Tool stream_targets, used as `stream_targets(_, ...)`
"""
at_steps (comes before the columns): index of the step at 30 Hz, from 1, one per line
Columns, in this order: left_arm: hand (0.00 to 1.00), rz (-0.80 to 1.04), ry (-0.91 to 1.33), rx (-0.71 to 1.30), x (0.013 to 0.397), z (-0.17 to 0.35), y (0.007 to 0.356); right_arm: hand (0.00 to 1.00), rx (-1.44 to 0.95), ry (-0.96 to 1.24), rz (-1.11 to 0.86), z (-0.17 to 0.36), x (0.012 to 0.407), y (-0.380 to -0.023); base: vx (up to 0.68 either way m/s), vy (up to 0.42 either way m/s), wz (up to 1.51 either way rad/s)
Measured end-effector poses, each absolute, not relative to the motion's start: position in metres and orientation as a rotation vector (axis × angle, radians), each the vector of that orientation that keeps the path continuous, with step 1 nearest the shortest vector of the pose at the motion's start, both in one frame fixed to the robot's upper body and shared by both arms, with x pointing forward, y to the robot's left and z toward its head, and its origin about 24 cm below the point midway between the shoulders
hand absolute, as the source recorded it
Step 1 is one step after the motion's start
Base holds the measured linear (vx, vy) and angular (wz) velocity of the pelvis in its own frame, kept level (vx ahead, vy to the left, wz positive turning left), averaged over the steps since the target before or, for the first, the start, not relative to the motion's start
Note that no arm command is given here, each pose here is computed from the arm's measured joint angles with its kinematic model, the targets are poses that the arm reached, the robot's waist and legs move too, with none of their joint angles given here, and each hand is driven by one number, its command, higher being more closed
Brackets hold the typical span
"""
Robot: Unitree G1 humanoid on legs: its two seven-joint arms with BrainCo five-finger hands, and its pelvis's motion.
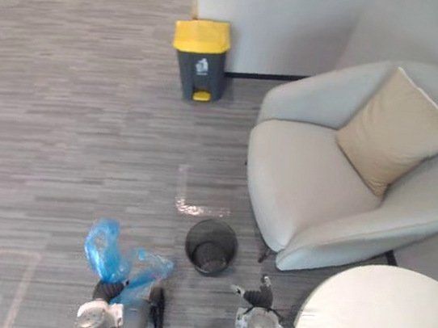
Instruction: Gather rubbish on tea table into small bin, then transfer packed bag to large trash can.
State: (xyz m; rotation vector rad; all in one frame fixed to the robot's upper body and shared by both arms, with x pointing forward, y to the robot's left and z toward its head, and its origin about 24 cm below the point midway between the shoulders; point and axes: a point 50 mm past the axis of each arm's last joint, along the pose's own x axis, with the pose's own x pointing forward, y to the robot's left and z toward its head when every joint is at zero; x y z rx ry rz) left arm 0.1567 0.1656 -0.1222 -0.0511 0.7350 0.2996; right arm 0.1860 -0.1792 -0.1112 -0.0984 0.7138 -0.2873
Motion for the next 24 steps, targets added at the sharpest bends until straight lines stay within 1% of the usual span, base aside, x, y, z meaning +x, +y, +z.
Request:
stream_targets(3, 1.0, 0.275, 0.732, -0.034, 0.161, -0.122, 0.164, 0.0, -0.084, 0.738, -0.311, -0.115, 0.18, -0.183, -0.01, 0.177, 0.67)
stream_targets(5, 1.0, 0.244, 0.776, 0.018, 0.156, -0.128, 0.168, 0.0, -0.048, 0.775, -0.327, -0.121, 0.177, -0.181, 0.01, 0.189, 0.63)
stream_targets(11, 1.0, 0.254, 0.84, 0.106, 0.142, -0.136, 0.192, 0.0, -0.047, 0.83, -0.311, -0.128, 0.179, -0.178, -0.03, 0.142, 0.17)
stream_targets(14, 1.0, 0.27, 0.858, 0.1, 0.133, -0.138, 0.194, 0.0, -0.045, 0.825, -0.321, -0.127, 0.182, -0.181, -0.06, 0.16, 0.05)
stream_targets(17, 1.0, 0.271, 0.842, 0.109, 0.135, -0.135, 0.197, 0.0, -0.051, 0.853, -0.328, -0.13, 0.175, -0.184, 0.05, 0.201, 0.31)
stream_targets(22, 1.0, 0.271, 0.843, 0.103, 0.136, -0.135, 0.195, 0.0, -0.001, 0.866, -0.306, -0.134, 0.169, -0.165, 0.18, 0.101, 0.44)
stream_targets(24, 1.0, 0.267, 0.841, 0.104, 0.14, -0.135, 0.194, 0.0, -0.002, 0.864, -0.31, -0.133, 0.169, -0.167, 0.32, 0.074, 0.3)
